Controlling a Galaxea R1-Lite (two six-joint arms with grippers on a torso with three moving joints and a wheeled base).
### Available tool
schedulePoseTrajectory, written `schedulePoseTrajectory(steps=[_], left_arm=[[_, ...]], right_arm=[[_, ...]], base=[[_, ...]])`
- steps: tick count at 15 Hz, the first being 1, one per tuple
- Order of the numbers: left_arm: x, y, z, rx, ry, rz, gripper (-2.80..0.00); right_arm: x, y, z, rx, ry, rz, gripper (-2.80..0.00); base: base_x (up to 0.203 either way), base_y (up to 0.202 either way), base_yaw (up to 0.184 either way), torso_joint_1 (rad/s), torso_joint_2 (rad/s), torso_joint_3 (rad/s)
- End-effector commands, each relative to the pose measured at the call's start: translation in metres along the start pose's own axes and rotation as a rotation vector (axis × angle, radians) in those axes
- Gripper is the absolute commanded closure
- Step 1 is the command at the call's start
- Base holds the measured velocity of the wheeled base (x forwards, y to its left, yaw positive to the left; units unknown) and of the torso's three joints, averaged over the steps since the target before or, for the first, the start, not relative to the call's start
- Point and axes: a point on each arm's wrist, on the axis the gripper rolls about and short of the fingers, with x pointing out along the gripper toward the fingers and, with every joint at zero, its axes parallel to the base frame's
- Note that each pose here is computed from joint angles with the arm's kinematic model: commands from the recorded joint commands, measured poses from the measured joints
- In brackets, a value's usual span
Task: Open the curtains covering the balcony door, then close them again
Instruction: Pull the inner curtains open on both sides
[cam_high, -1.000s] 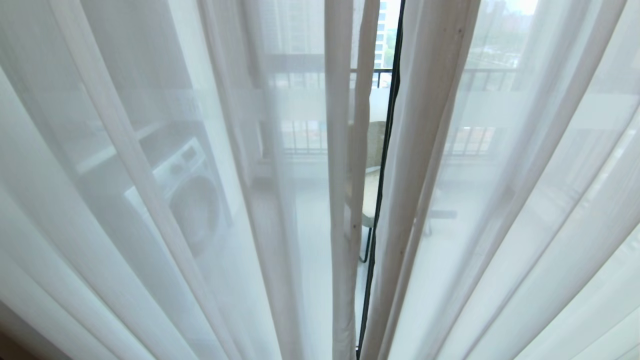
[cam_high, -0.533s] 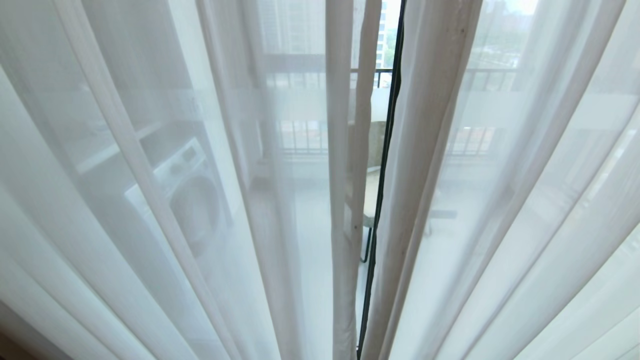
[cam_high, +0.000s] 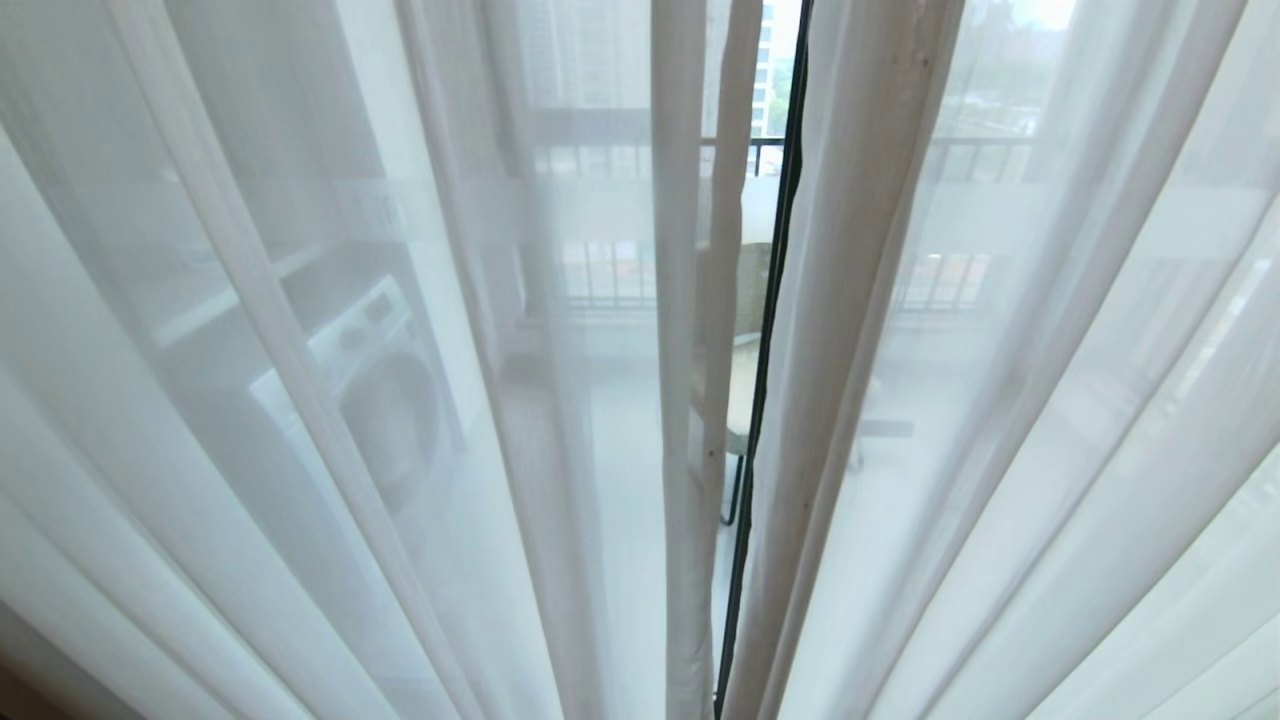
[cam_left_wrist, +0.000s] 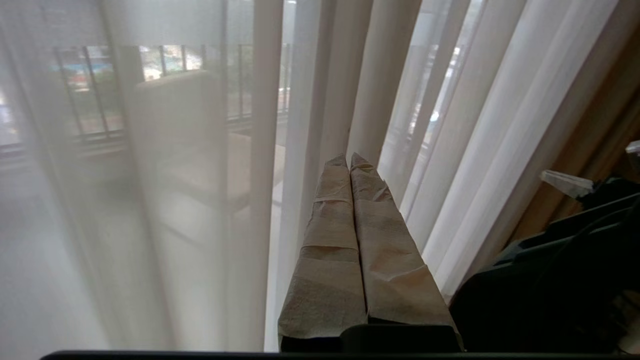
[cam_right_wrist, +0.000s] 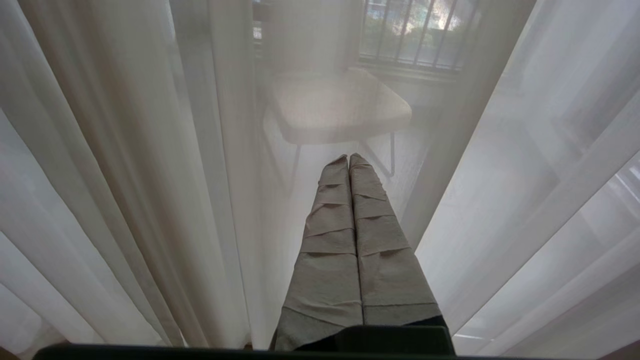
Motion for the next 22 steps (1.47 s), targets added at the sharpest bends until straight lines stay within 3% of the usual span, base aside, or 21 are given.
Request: schedulePoseTrajectory(steps=[1,7,14,18,22], left_arm=[[0.029,0.012,0.027,-0.072,0.092,-0.133,0.0],[0.086,0.032,0.094,-0.119,0.177,-0.464,0.0],[0.158,0.053,0.128,-0.168,0.231,-0.605,0.0],[0.181,0.042,0.128,-0.198,0.262,-0.544,0.0],[0.194,0.024,0.123,-0.133,0.284,-0.366,0.0]], right_arm=[[0.0,0.0,0.0,-0.001,0.0,0.001,0.0],[0.0,0.0,0.0,-0.001,0.0,0.001,0.0],[0.0,0.0,0.0,-0.001,0.0,0.001,0.0],[0.0,0.0,0.0,-0.001,0.0,0.0,0.0],[0.0,0.0,0.0,-0.001,0.0,0.001,0.0]], base=[[0.0,0.0,0.0,0.0,0.0,0.0],[0.0,0.0,0.0,0.0,0.0,0.0],[0.0,0.0,0.0,0.0,0.0,0.0],[0.0,0.0,0.0,0.0,0.0,0.0],[0.0,0.0,0.0,0.0,0.0,0.0]])
